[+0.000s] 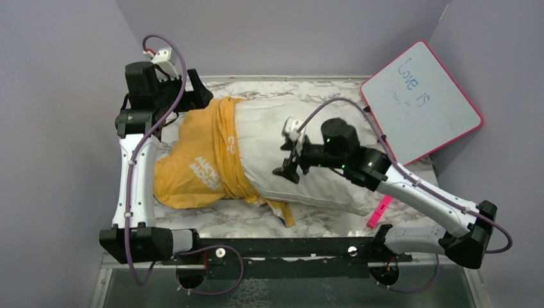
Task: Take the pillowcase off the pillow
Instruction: Remove the pillow from the pillowcase.
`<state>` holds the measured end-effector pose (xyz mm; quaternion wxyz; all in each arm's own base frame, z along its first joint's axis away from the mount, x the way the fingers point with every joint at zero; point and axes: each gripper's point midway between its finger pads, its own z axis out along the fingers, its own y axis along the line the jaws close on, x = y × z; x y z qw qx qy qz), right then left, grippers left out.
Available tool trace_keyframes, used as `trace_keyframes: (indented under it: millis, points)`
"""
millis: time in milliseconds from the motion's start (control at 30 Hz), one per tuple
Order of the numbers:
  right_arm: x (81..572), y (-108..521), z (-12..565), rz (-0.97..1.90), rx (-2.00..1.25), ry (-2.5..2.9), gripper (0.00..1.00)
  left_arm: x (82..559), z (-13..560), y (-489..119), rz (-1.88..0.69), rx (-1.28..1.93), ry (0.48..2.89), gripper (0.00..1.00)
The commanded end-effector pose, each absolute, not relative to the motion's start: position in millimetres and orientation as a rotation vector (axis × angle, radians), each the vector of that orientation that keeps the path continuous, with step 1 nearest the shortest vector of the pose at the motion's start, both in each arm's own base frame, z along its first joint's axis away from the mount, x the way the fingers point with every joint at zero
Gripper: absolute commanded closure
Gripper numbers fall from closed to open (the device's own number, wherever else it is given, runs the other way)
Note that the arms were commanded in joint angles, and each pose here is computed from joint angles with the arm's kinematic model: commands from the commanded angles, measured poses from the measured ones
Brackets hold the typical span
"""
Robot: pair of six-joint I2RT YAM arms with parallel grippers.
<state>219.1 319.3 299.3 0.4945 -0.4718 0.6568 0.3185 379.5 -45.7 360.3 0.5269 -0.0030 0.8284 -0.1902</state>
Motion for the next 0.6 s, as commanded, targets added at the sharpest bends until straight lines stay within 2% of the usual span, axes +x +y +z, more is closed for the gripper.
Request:
trace_keyframes:
  millis: [0,67,133,167,200,267,300,333,433,467,500,567]
  points:
    - [178,341,241,0.628,-1.4,1.452,0.23,336,325,-73,-0.633,-0.016,2.05,0.01]
    - [188,336,216,0.475,-1.384,1.444,0.22,311,314,-81,-0.686,-0.016,2.055,0.01]
    - [219,326,208,0.269,-1.252,1.459,0.21,288,300,-85,-0.711,-0.034,2.068,0.01]
    - [235,319,198,0.169,-1.19,1.498,0.04,276,292,-85,-0.713,-0.052,2.077,0.01]
    - [251,308,190,0.052,-1.118,1.543,0.0,267,285,-83,-0.702,-0.08,2.082,0.01]
    - [271,295,176,-0.126,-1.057,1.619,0.03,250,272,-75,-0.651,-0.173,2.087,0.01]
    - [276,295,174,-0.168,-1.04,1.646,0.09,244,266,-73,-0.64,-0.206,2.085,0.01]
    - [279,297,173,-0.175,-1.009,1.679,0.2,237,257,-72,-0.638,-0.232,2.089,0.01]
    - [278,316,179,-0.047,-0.902,1.77,0.74,222,237,-79,-0.696,-0.254,2.122,0.01]
    - [275,324,180,0.012,-0.883,1.795,0.86,218,233,-83,-0.721,-0.251,2.133,0.01]
    - [273,330,182,0.054,-0.857,1.811,0.96,214,233,-86,-0.741,-0.239,2.134,0.01]
    - [270,339,185,0.116,-0.814,1.863,0.99,209,238,-91,-0.775,-0.191,2.115,0.02]
